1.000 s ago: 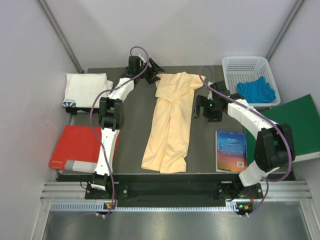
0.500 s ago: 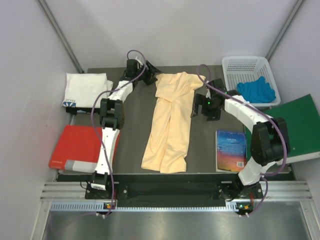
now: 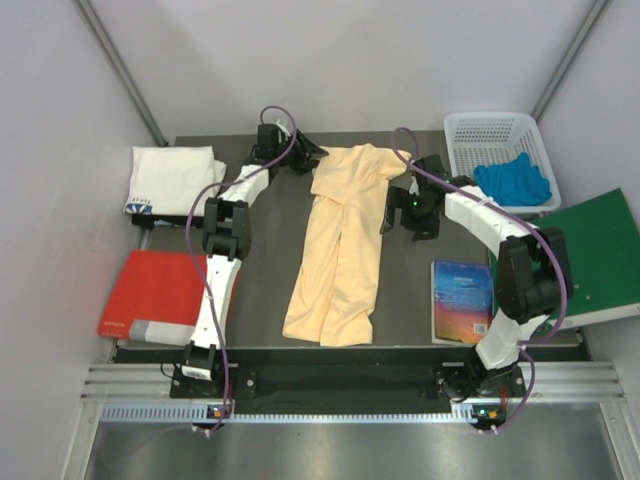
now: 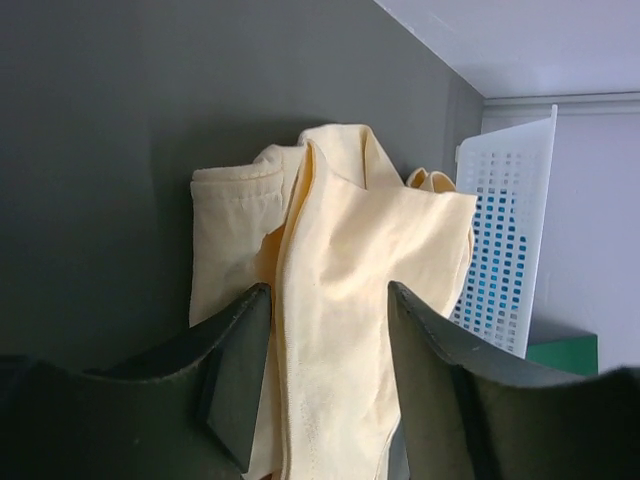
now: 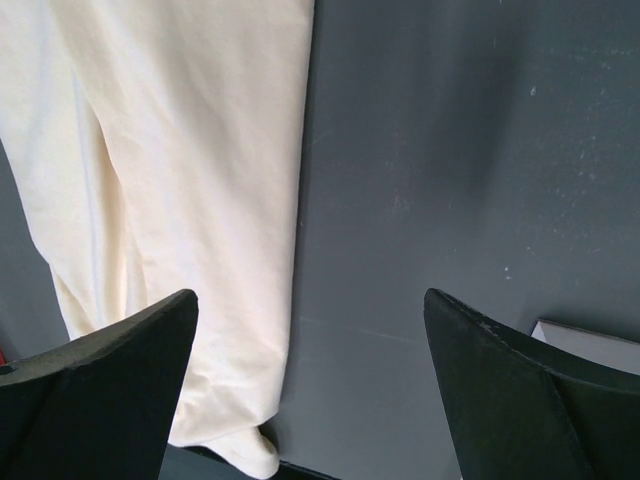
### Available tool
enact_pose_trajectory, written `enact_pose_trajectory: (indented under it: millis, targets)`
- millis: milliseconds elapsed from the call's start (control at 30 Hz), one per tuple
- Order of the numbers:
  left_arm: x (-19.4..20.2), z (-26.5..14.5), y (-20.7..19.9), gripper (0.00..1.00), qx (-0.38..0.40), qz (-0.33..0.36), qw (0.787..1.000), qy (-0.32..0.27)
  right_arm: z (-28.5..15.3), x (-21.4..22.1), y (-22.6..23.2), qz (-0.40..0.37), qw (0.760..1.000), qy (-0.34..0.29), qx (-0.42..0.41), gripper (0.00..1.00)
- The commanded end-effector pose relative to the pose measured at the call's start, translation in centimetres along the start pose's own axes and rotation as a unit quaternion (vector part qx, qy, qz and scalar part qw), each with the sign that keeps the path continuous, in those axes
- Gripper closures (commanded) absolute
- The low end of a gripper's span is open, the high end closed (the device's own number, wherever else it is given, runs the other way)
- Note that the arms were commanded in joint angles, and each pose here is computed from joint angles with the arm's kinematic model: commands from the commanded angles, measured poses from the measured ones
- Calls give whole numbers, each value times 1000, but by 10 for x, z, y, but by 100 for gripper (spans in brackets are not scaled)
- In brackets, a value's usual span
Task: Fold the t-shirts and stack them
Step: Rotate the tshirt 80 degrees
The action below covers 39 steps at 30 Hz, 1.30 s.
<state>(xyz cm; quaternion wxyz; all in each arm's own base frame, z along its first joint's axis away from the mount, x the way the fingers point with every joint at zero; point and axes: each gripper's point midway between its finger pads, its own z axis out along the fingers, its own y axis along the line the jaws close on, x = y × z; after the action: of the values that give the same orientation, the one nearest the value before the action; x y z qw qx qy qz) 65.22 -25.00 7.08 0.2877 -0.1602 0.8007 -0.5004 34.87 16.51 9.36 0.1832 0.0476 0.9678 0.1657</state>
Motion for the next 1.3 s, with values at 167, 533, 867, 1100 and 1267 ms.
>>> enact_pose_trajectory:
  millis: [167,533,867,1100,1267]
  targets:
    - [26,11,-12,60,28,31,998,35,-11,-41,9,0,999,-48,3,5]
    - [-15,-12,-53,100,72,45,996,-9,-7,-53,-2,22,997,-68,24,5]
    - [-43,-35,-77,100,98,64,992,-40,32,-144,-3,106,982,-150,-47,9]
    - [-52,-46,-78,100,99,69,992,-45,65,-182,5,131,972,-179,-71,11]
    - [-50,-46,-72,100,98,60,993,-39,80,-194,0,148,968,-192,-65,10]
